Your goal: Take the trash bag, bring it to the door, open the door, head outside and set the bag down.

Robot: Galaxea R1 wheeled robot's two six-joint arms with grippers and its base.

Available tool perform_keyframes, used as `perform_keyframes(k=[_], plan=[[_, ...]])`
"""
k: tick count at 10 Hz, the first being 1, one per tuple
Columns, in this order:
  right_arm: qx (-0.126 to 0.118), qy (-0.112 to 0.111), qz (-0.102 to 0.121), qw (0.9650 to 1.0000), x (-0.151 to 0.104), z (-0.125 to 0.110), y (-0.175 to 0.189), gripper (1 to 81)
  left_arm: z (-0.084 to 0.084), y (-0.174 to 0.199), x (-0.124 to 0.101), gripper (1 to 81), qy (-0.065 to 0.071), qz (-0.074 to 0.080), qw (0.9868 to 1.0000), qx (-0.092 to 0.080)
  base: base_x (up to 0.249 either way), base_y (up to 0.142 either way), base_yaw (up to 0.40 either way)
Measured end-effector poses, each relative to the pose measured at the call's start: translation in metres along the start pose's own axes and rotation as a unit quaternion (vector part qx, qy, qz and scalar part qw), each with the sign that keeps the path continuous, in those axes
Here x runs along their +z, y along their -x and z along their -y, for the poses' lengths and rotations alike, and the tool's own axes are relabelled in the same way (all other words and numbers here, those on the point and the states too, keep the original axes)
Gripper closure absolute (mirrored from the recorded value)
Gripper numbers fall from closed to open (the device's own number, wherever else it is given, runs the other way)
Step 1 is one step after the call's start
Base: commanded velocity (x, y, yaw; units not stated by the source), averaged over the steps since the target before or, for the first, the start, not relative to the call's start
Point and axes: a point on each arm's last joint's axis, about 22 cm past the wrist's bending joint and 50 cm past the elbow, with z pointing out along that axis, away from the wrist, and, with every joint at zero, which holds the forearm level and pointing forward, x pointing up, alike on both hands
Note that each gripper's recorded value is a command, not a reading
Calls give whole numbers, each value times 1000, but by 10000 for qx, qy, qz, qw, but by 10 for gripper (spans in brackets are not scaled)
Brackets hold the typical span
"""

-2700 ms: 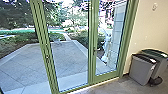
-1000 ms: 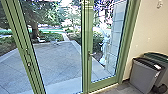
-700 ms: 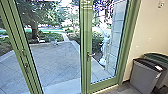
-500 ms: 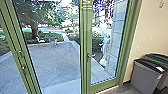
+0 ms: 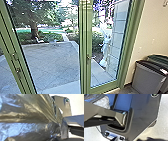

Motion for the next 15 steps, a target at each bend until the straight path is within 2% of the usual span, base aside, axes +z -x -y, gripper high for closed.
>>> perform_keyframes(k=[2,5,7,15], plan=[[9,6,14,10000,0,0,4,10,0,0,0,811,-4,1,10000,33,149,0,0],[35,10,-83,10000,1,0,8,10,2,0,-1,811,-17,-2,10000,40,149,-63,0],[44,22,-192,9998,0,-3,6,10,-2,0,1,811,12,0,10000,52,149,-68,0],[48,32,-185,9998,0,-4,9,10,-2,0,1,811,12,0,10000,54,151,-73,0]])
